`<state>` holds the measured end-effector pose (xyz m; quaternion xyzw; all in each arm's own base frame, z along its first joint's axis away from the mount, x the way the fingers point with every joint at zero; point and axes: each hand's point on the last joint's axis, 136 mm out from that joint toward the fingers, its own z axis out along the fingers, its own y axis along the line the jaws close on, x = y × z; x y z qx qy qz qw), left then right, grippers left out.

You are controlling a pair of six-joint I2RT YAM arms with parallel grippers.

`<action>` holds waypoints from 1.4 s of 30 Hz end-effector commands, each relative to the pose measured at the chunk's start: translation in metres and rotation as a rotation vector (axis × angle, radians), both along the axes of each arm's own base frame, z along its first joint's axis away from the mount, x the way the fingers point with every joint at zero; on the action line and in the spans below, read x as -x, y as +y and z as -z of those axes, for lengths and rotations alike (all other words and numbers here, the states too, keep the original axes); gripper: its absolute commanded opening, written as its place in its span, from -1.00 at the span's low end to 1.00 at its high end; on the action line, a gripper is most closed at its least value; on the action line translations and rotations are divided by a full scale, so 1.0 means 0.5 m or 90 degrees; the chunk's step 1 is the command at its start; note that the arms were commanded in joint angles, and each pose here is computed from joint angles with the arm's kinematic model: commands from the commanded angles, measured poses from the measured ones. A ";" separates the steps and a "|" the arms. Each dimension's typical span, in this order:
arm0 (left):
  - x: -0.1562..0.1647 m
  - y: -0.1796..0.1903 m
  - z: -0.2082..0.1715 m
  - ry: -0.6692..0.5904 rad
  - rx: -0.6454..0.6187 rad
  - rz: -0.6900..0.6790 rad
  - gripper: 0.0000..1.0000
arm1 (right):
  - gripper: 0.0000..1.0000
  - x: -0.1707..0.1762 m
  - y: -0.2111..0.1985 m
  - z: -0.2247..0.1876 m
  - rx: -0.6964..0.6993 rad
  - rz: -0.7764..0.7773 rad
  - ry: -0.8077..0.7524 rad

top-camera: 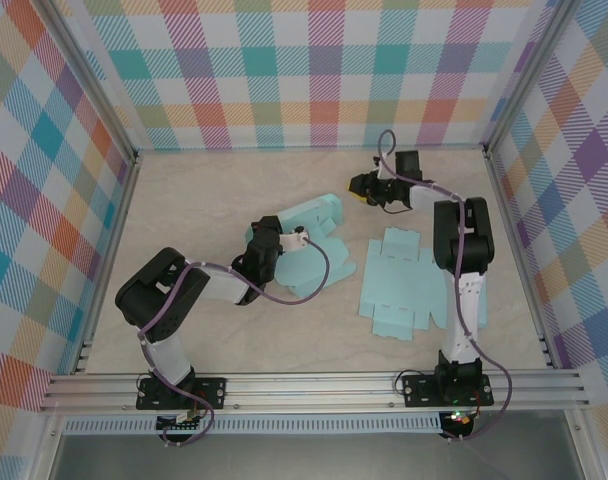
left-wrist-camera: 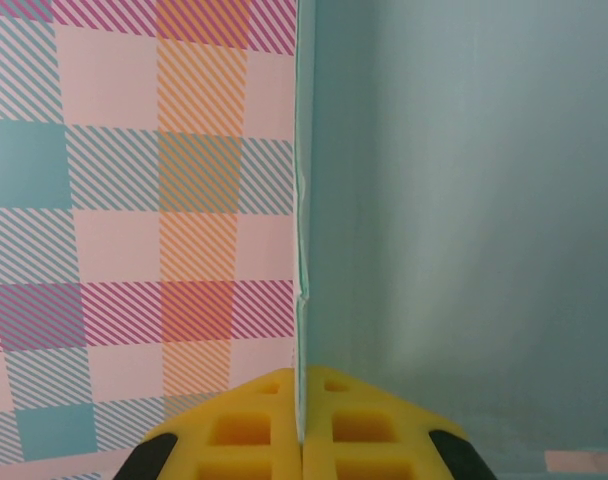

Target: Fold the paper box

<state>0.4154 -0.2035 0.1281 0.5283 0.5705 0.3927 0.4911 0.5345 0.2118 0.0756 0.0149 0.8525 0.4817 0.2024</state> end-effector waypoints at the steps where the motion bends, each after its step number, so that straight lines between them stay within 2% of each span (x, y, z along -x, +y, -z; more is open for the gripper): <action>1: 0.000 -0.008 -0.001 -0.011 -0.002 -0.001 -1.00 | -0.28 0.007 0.051 0.008 -0.023 -0.053 0.007; 10: -0.002 -0.008 0.003 -0.009 -0.001 -0.004 -1.00 | -0.28 0.025 0.126 0.011 -0.035 -0.120 0.017; 22: -0.016 -0.004 0.016 -0.002 -0.005 -0.020 -1.00 | -0.26 0.106 0.097 -0.065 -0.016 -0.113 -0.038; 32: -0.018 -0.008 0.029 0.008 -0.011 -0.015 -1.00 | -0.15 0.161 0.113 -0.044 -0.019 -0.125 -0.039; 42: -0.015 -0.008 0.033 0.011 -0.011 -0.013 -1.00 | -0.03 0.187 0.129 -0.036 0.043 -0.131 -0.085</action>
